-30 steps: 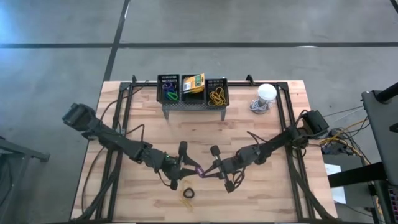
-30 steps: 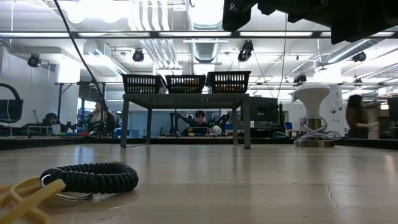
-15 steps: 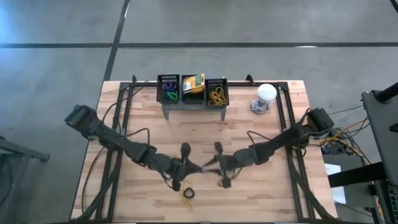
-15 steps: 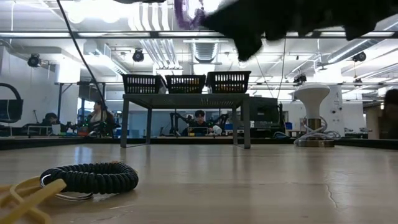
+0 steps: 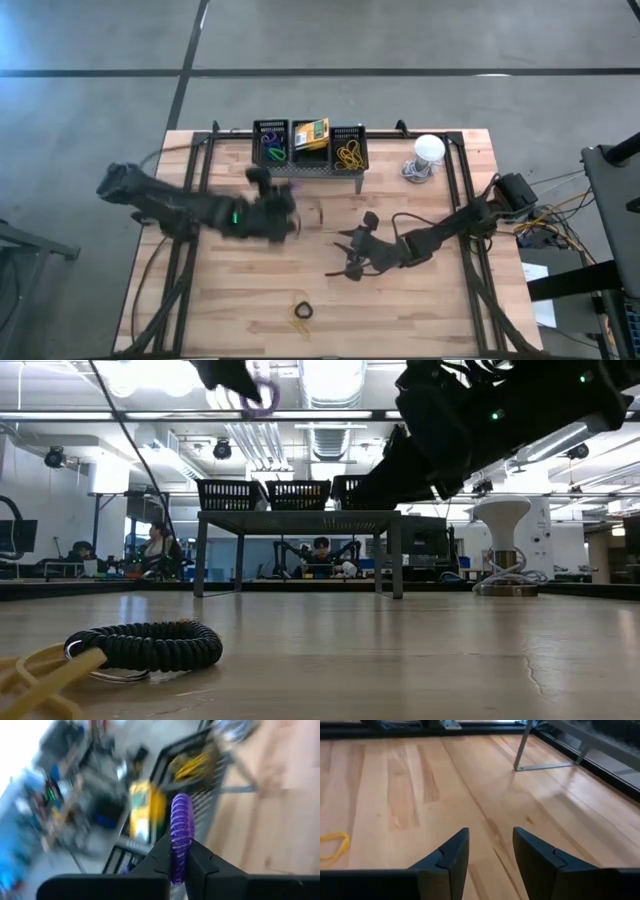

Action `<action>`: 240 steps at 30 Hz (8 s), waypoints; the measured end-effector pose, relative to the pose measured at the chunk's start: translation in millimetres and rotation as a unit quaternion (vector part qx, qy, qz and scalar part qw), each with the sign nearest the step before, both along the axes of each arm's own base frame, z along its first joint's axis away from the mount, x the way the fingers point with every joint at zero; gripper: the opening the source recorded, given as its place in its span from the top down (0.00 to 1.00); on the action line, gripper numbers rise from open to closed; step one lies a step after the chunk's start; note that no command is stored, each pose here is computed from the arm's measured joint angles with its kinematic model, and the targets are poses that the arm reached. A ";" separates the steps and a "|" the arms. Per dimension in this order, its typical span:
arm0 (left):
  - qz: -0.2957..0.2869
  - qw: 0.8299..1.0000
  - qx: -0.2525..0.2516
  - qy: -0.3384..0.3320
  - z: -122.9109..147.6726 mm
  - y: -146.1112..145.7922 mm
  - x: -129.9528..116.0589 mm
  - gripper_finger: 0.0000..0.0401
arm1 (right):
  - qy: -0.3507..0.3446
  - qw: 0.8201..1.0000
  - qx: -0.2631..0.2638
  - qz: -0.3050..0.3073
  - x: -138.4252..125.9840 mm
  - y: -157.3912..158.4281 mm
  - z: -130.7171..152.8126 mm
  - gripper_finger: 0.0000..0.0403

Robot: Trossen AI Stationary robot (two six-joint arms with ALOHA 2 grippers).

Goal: Pick & Place Office Desk Supplies
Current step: Put the violet spring keychain into the left black bin on the shelf, then put the yellow rubber band into the right black bin on the shelf

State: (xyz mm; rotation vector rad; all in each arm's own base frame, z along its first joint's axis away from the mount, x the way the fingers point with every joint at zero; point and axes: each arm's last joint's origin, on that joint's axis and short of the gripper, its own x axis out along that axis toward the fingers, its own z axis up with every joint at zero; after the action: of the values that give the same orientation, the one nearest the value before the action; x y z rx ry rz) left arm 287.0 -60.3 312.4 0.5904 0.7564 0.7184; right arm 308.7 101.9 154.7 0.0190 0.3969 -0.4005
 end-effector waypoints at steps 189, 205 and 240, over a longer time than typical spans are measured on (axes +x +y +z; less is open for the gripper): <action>-0.259 0.916 -0.227 -0.203 -178.4 -85.0 -128.9 0.54 | -0.025 0.906 -0.306 -0.292 35.8 -108.0 193.7 0.98; -0.257 0.917 -0.227 -0.204 -178.4 -84.1 -128.0 0.54 | 0.088 0.954 -0.139 -0.252 28.1 -180.3 163.0 0.95; -0.244 0.920 -0.224 -0.208 -178.3 -79.9 -124.3 0.54 | 0.162 0.986 0.011 0.043 48.6 -218.5 142.7 0.51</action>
State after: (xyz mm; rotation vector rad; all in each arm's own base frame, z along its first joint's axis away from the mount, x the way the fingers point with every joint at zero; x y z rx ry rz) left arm 162.7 -140.2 134.1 0.1759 0.3306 0.1754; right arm 357.3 -116.5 297.4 -0.0424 0.7205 -0.3136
